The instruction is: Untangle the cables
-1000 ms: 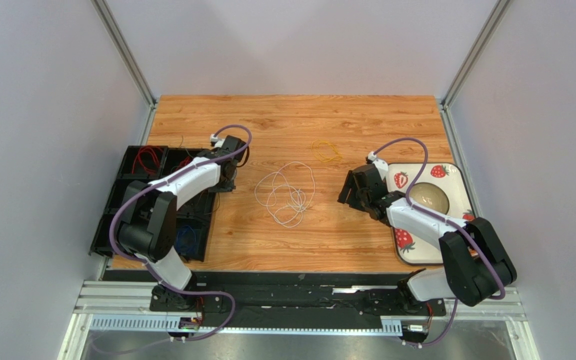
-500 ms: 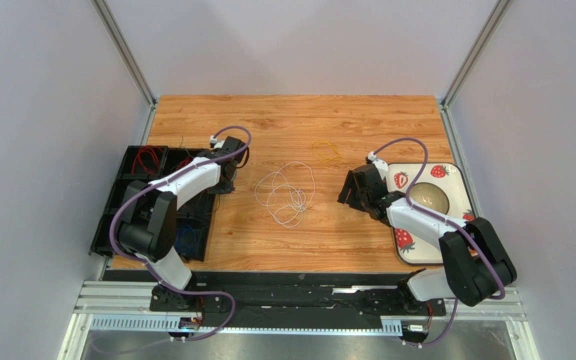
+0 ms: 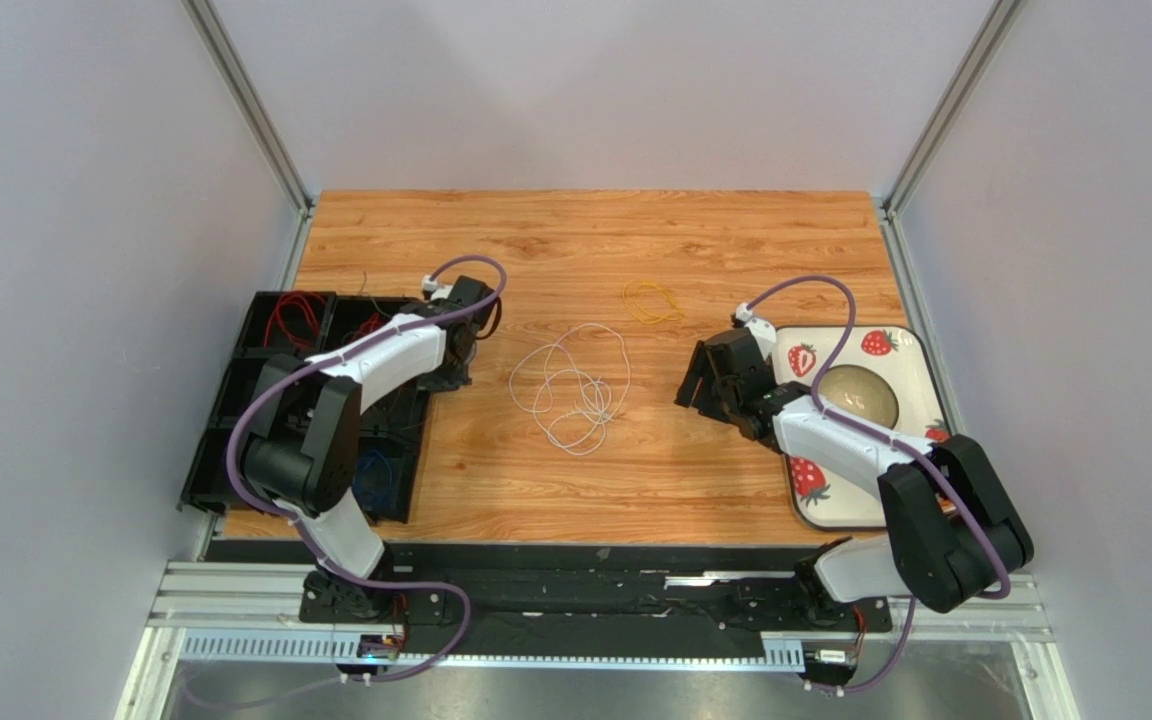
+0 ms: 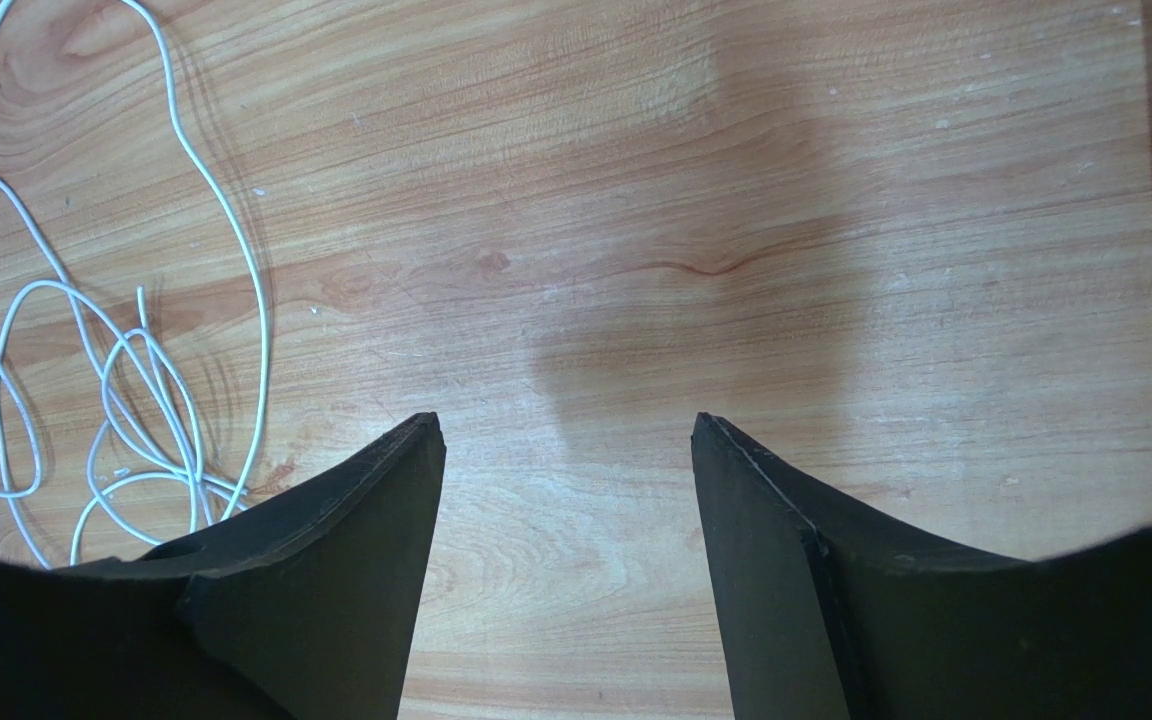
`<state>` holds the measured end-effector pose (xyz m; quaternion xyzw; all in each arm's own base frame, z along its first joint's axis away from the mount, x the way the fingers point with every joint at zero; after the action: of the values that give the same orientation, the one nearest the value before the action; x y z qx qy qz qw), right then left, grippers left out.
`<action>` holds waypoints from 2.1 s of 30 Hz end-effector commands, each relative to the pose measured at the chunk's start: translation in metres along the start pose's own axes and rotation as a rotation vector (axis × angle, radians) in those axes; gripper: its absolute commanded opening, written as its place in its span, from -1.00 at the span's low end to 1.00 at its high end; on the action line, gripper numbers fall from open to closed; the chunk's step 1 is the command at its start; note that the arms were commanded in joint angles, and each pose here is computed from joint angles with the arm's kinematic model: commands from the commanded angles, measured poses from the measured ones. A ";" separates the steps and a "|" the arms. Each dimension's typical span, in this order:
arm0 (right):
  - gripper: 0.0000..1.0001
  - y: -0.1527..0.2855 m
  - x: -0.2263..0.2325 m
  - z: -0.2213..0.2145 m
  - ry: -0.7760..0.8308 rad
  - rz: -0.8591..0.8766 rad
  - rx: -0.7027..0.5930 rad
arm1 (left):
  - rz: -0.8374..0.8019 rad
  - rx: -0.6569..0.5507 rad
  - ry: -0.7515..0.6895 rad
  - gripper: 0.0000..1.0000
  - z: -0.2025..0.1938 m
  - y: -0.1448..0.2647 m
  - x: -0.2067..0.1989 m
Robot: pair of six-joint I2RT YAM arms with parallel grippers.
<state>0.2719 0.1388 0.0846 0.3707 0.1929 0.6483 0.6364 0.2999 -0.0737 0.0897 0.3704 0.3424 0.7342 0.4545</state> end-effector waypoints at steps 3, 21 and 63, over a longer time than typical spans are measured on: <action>0.31 -0.001 0.006 0.013 0.001 0.013 -0.034 | 0.032 -0.044 0.019 -1.00 0.014 0.011 0.004; 0.31 -0.001 0.006 0.012 0.000 0.015 -0.033 | 0.088 -0.143 0.243 -1.00 0.034 0.031 0.061; 0.30 -0.001 0.006 0.013 0.001 0.014 -0.034 | -0.655 -0.157 -0.086 0.39 -0.010 0.112 -0.101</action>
<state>0.2715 0.1387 0.0814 0.3725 0.1980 0.6461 0.6361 0.2814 -0.1585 0.1675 0.2379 0.3472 0.6390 0.6439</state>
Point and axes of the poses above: each gripper's point midway between its finger pads, its own y axis back along the fingers, its own x axis along the line the jaws close on, z = x × y, the point moved 5 cm from there along y, back along the fingers, and after that the axes turned 8 degrees about y, right-handed, at the moved point
